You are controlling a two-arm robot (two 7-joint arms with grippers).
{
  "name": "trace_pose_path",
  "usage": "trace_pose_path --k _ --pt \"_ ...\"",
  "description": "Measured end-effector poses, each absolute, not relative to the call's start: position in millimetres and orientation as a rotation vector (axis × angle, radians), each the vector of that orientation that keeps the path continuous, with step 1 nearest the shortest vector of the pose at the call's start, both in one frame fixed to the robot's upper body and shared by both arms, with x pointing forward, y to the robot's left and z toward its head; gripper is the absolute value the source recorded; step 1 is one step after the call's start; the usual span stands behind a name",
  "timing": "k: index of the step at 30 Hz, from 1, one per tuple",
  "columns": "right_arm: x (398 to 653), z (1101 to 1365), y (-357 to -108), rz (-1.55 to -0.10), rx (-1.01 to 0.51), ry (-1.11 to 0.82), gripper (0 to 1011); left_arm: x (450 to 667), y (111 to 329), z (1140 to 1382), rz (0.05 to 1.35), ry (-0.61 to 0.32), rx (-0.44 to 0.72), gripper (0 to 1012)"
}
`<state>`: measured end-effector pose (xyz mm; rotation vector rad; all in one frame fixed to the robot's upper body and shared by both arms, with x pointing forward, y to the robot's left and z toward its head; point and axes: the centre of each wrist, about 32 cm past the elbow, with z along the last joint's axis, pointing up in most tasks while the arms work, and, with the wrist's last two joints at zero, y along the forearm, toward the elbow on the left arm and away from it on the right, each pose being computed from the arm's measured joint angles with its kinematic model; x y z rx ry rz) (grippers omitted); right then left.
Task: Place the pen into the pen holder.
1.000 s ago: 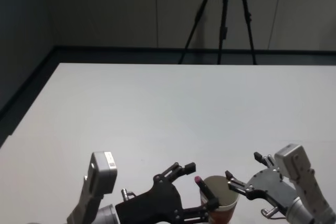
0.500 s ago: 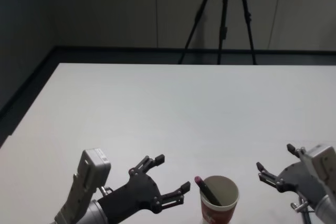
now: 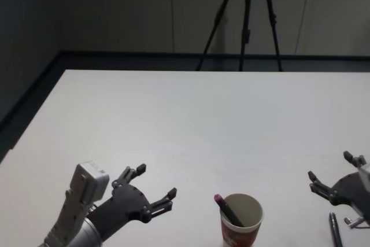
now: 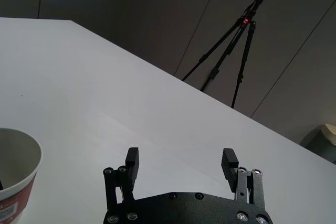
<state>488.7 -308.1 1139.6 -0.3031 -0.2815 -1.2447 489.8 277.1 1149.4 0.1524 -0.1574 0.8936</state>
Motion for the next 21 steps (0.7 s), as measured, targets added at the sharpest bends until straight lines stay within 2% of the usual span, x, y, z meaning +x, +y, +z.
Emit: trace_pose_path --k 21 --pt "488.5 1139.6 -309.5 -1.247 -0.305 -0.285 1001 488.9 304.2 1141.1 1.187 -0.257 0.28 1001"
